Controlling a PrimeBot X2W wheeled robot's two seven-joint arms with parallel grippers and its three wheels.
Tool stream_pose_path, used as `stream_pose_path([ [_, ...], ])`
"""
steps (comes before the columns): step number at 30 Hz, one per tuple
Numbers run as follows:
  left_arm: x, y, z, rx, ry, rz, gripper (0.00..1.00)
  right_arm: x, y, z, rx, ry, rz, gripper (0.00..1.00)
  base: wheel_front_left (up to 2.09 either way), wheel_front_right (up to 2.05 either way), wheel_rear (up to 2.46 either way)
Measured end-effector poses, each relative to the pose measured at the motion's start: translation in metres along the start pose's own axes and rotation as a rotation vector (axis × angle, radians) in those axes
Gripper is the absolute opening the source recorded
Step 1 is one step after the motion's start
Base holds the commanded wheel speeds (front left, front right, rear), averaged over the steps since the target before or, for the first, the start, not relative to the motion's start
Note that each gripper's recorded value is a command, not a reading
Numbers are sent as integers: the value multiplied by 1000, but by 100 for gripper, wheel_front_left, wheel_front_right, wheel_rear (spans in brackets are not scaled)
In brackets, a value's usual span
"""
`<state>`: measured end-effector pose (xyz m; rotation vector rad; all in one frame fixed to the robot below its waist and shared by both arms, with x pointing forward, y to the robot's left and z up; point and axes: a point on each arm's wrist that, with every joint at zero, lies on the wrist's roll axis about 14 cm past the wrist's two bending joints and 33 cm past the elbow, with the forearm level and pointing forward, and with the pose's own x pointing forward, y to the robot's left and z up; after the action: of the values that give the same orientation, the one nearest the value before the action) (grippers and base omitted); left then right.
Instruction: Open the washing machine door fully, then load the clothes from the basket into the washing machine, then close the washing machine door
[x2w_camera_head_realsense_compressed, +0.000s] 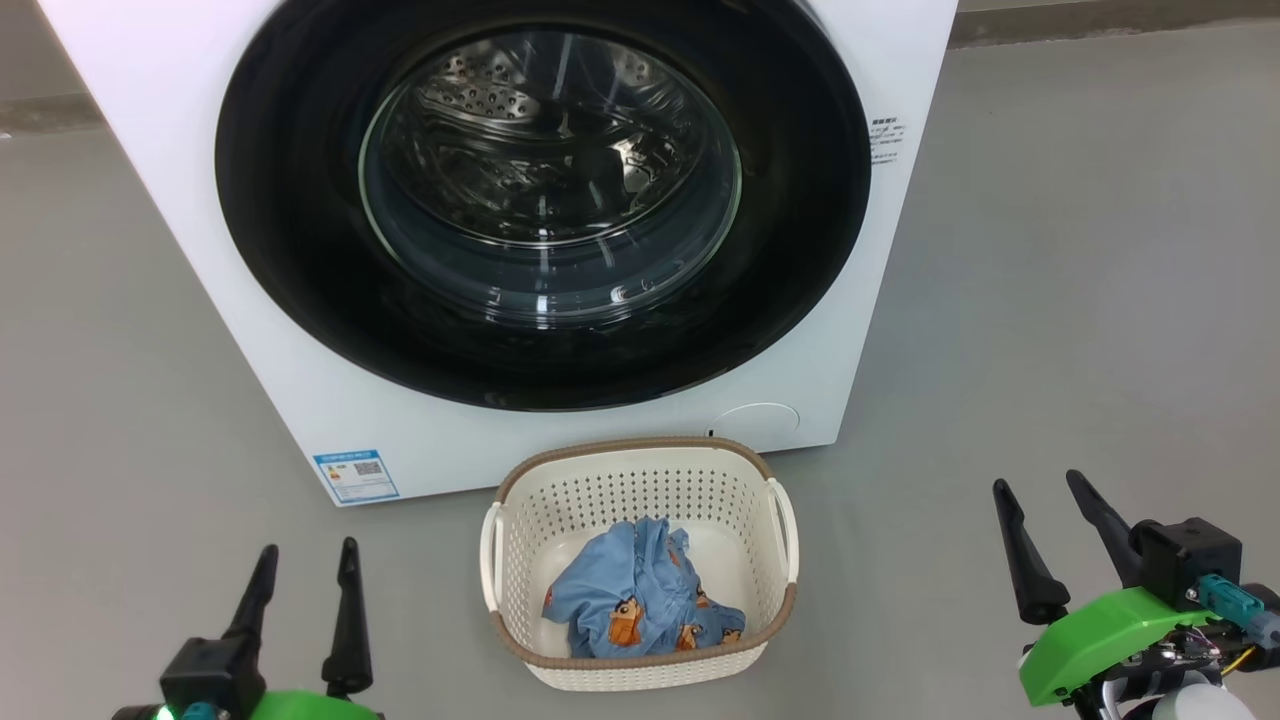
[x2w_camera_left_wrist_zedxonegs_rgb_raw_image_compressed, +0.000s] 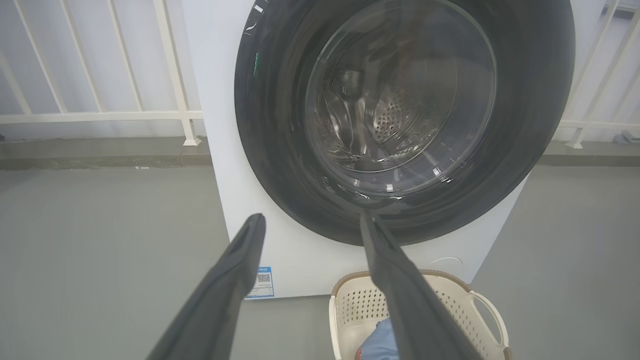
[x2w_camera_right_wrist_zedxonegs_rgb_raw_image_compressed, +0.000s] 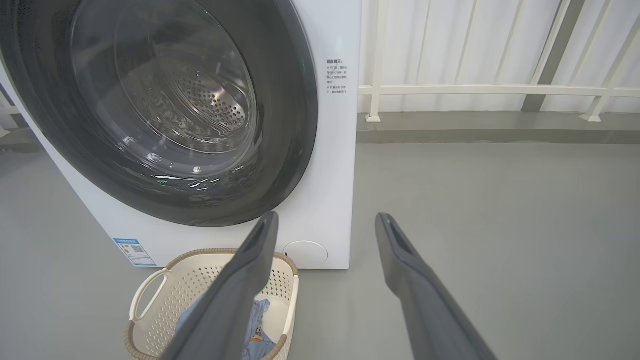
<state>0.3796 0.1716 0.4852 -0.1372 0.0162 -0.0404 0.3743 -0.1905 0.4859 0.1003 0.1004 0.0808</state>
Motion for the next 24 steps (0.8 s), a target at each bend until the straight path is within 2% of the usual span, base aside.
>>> stream_pose_path([
  [9,0,-5,1,88,-14,-19,100,0,2,2,-89,-5,13,100,0,0,0],
  [24,-1,-6,-10,85,21,-26,100,-1,-1,4,-91,-13,4,100,0,0,0],
])
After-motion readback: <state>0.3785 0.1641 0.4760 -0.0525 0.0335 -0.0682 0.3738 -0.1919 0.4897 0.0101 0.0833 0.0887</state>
